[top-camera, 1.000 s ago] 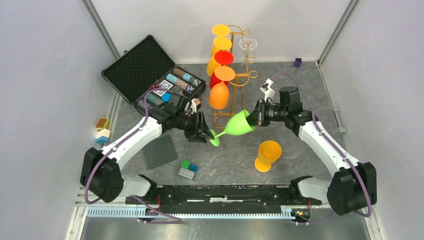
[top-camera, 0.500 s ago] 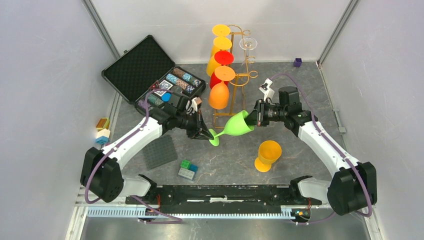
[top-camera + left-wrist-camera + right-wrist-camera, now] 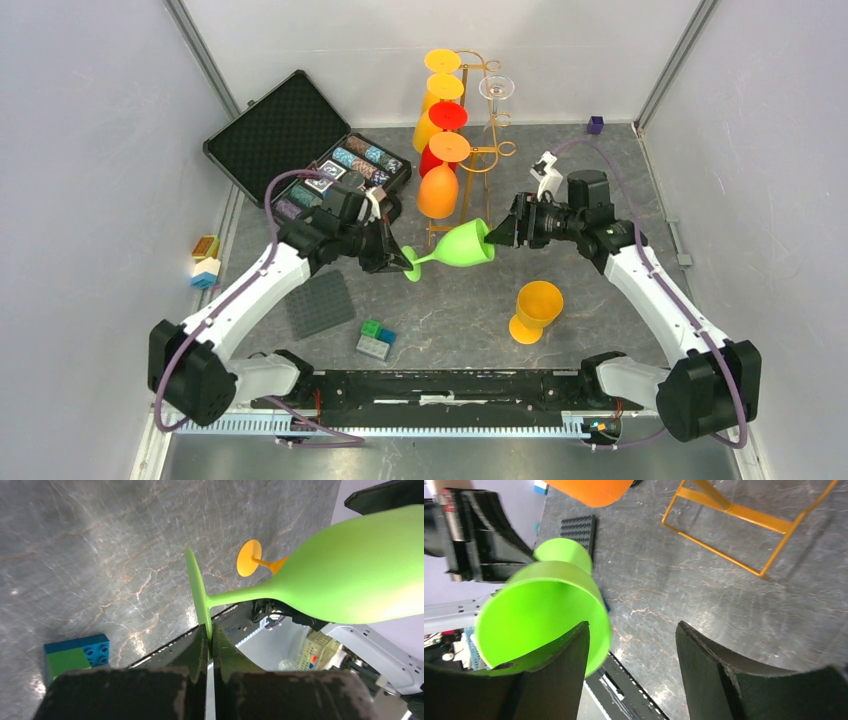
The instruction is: Place the wine glass upside down on the wine glass rack
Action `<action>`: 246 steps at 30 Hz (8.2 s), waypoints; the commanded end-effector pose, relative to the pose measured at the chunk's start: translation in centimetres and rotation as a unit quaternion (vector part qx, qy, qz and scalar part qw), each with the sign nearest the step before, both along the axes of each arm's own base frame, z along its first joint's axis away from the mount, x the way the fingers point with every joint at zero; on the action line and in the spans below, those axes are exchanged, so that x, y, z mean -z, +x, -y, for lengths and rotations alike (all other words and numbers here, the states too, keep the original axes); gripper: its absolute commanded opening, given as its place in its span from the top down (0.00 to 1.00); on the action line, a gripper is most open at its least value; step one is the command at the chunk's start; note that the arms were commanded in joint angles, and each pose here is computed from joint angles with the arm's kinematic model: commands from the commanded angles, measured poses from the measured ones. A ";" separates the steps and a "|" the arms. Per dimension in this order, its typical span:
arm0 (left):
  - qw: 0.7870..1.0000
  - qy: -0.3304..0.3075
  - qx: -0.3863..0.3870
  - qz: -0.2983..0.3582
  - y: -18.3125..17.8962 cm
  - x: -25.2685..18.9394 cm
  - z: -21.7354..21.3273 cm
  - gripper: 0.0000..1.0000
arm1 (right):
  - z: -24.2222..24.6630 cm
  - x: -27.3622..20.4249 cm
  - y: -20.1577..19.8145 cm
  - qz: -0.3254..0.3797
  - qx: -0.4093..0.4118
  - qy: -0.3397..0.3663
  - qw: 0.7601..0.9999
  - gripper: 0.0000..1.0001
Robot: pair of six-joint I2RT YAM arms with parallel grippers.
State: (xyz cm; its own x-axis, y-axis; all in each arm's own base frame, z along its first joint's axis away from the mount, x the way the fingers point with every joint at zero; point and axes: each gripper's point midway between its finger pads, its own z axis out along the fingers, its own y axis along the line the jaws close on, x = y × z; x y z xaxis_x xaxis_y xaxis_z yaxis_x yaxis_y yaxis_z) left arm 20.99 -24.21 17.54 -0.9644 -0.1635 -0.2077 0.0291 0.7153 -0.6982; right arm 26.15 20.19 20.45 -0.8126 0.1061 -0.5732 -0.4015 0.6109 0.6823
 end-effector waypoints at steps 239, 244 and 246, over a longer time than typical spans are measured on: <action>0.936 0.051 -0.178 0.298 7.7 -9.1 -9.0 0.00 | 4.5 -18.5 15.3 0.054 0.136 0.186 0.972 1.00; 0.936 0.053 -0.178 0.299 7.8 -9.1 -9.0 0.00 | 4.3 -18.6 16.0 0.051 0.140 0.199 0.969 1.00; 0.937 0.053 -0.178 0.297 7.8 -9.0 -9.0 0.00 | 4.2 -18.6 16.3 0.048 0.141 0.206 0.967 1.00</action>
